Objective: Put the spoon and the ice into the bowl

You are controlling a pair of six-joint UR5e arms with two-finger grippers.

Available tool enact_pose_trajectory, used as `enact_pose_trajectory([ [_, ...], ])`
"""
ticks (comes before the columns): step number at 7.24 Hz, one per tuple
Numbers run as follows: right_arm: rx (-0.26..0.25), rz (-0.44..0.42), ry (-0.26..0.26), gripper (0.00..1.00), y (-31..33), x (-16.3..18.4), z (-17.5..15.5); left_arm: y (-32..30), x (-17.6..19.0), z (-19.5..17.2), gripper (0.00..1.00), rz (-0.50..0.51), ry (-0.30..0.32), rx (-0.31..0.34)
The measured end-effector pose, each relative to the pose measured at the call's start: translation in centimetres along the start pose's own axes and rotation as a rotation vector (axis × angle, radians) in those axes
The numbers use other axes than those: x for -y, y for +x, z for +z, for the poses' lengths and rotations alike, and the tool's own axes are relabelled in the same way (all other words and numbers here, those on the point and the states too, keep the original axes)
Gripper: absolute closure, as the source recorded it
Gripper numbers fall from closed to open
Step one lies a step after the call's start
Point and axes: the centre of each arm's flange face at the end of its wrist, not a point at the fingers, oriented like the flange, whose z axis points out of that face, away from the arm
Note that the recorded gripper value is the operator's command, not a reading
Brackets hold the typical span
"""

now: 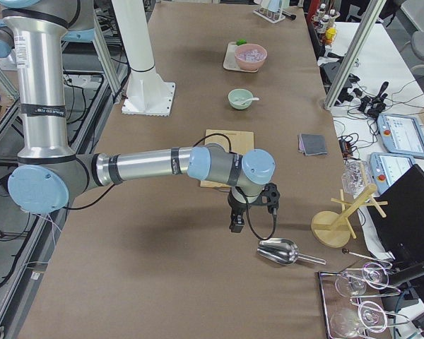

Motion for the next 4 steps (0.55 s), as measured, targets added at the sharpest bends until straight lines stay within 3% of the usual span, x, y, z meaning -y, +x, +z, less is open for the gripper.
enact_pose_trajectory([
  [4,-0.037,-0.008,0.008,0.0,1.66,-0.93,1.09,0.21,0.28,0.01,0.02,-0.015,0.0,-0.004],
])
